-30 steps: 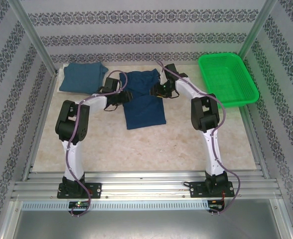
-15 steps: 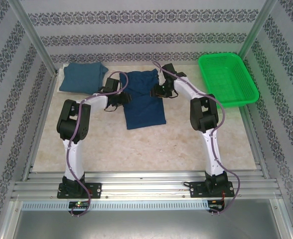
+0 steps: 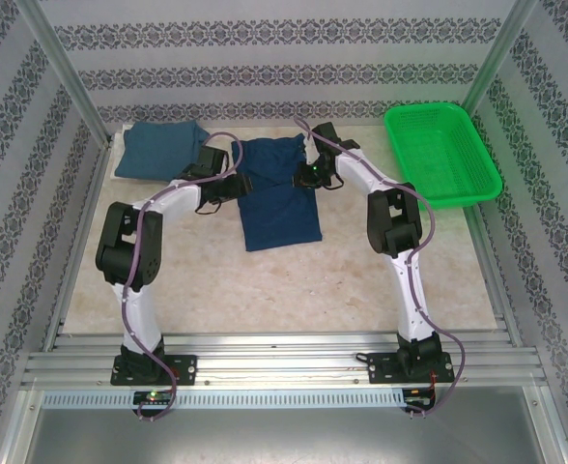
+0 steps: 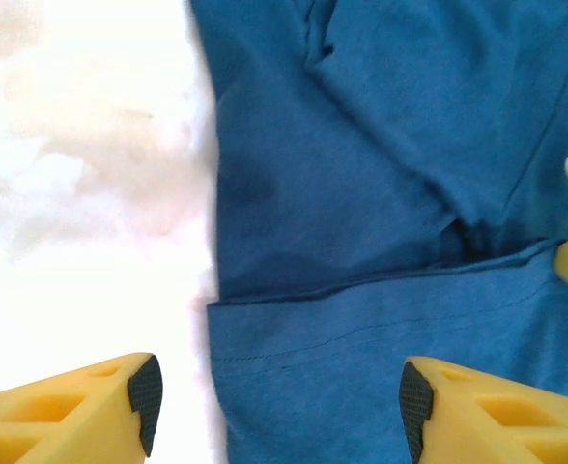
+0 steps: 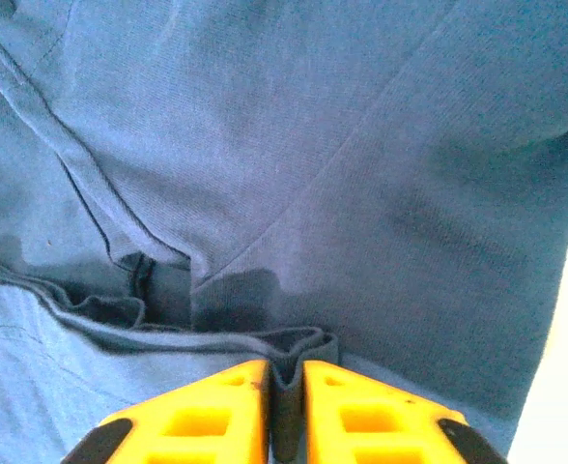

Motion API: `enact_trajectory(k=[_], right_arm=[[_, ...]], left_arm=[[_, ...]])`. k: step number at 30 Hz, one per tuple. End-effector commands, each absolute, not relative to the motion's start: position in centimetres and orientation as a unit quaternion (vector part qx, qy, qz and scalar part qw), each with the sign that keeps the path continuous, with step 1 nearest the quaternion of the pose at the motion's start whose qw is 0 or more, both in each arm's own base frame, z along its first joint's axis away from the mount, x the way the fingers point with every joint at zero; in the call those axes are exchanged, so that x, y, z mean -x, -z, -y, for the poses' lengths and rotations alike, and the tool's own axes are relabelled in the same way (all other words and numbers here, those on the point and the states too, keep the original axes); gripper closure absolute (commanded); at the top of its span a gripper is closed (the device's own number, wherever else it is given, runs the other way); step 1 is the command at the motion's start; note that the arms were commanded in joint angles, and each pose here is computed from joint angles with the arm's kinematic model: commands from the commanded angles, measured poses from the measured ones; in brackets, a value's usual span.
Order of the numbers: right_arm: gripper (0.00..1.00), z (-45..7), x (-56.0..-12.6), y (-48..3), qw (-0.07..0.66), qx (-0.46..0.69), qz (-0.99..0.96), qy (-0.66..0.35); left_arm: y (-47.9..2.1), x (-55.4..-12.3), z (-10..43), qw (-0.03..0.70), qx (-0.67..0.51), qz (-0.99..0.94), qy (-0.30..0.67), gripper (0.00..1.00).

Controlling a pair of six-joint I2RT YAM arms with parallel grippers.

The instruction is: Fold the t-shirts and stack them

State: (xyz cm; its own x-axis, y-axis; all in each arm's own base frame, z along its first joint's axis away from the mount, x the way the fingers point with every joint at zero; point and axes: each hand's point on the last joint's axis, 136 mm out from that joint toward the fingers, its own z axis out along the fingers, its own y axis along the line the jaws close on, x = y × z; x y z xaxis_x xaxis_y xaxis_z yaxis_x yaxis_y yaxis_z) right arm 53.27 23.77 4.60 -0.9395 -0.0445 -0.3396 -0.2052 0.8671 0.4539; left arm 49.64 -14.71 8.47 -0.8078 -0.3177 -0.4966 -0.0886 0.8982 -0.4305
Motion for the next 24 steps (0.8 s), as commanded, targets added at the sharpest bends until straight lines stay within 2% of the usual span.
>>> enact_trajectory(k=[1, 3, 8, 16, 20, 24], right_arm=[[0.67, -23.4, -53.4, -5.3, 0.167, 0.063, -0.951, -0.251], [0.59, -23.1, -53.4, -5.2, 0.167, 0.063, -0.953, -0.243], [0.55, -22.6, -53.3, -5.5, 0.174, 0.069, -0.956, -0.226], [0.55, -22.7, -53.3, -4.6, 0.170, 0.079, -0.959, -0.213], [0.62, -24.0, -53.3, -4.4, 0.162, 0.088, -0.958, -0.221], [0.84, -24.7, -53.8, -6.1, 0.186, 0.082, -0.948, -0.244]], left_arm=[[-6.4, -49.4, 14.7, 0.266, 0.114, -0.937, 0.193, 0.33], [-5.4, -49.7, 14.9, 0.256, 0.119, -0.939, 0.196, 0.35], [-4.2, -50.5, 15.7, 0.254, 0.119, -0.936, 0.214, 0.40], [-3.4, -51.3, 16.7, 0.251, 0.120, -0.932, 0.231, 0.82], [-4.1, -51.7, 17.3, 0.259, 0.112, -0.930, 0.236, 0.89], [-5.8, -51.8, 17.9, 0.274, 0.106, -0.921, 0.254, 0.94]])
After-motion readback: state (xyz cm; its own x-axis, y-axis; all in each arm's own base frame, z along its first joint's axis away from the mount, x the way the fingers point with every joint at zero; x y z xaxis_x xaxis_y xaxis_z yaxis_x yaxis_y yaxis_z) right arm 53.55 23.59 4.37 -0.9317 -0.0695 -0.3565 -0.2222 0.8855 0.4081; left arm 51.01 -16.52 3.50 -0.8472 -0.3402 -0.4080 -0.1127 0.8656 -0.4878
